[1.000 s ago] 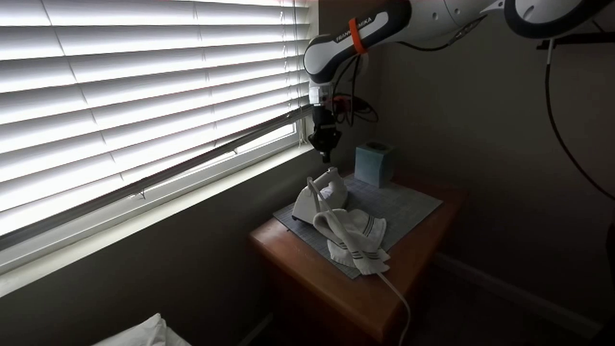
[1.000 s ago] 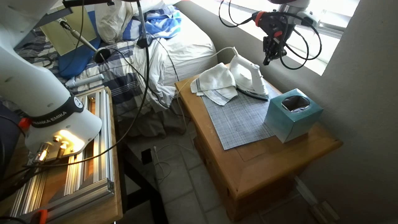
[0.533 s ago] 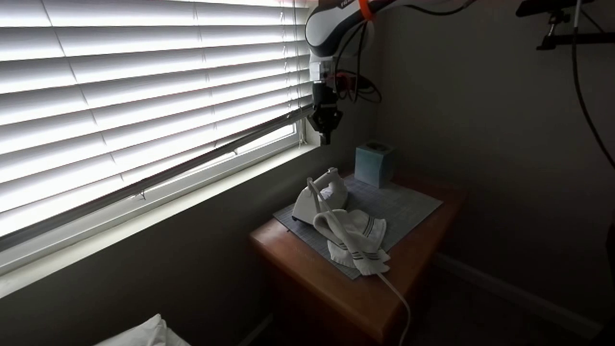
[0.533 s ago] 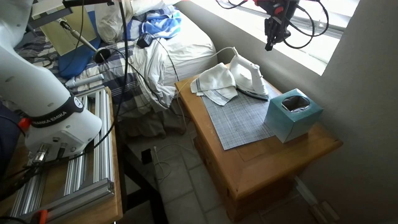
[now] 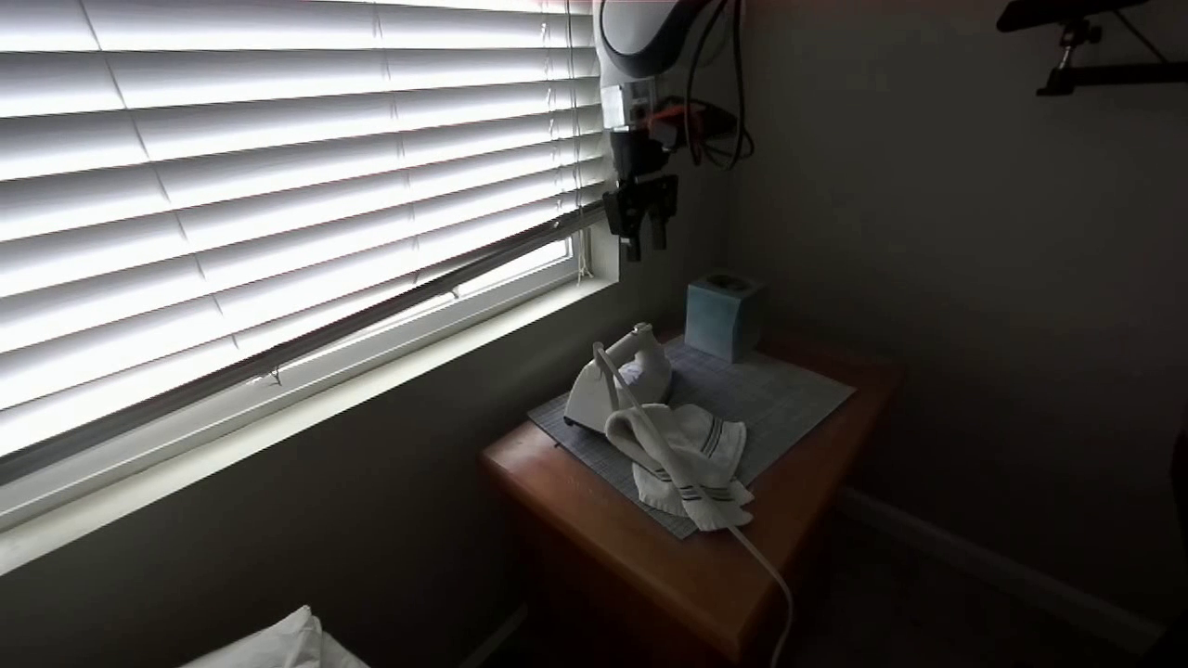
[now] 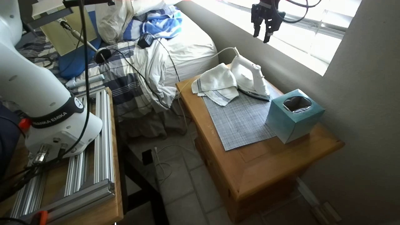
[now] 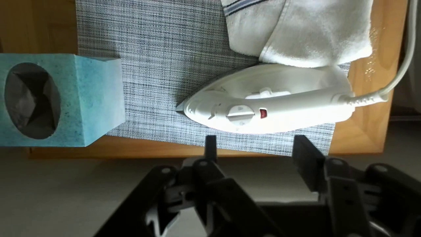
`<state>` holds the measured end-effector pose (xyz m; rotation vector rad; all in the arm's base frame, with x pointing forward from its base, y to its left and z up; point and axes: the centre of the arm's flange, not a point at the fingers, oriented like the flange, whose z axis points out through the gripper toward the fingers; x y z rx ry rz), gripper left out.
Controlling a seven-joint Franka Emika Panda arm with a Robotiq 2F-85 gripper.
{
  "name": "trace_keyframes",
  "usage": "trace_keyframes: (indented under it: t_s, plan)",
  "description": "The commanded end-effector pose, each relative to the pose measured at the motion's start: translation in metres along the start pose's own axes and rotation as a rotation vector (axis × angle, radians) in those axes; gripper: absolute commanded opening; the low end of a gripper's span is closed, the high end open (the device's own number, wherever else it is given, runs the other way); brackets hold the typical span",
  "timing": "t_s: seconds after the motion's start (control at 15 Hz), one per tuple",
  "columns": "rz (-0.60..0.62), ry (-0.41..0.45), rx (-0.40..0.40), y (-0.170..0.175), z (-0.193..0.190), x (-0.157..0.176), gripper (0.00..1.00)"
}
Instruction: Press on the pressing iron
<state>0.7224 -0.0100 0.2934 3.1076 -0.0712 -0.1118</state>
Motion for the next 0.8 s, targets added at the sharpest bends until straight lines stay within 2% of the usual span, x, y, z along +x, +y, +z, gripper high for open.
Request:
trace_keyframes:
  t_s: [0.0, 0.07, 0.33, 0.4, 0.73]
  plan:
    - [-0.03, 0.1, -0.033, -0.003, 0.002, -0.079, 0.94]
    - [-0.036, 0.128, -0.02, -0.003, 0.002, -0.084, 1.0]
    - [-0.06, 0.189, 0.064, -0.002, 0.009, -0.106, 1.0]
    - [-0.039, 0.159, 0.017, -0.009, 0.003, -0.04, 1.0]
    - [-0.041, 0.161, 0.019, -0.009, 0.004, -0.044, 1.0]
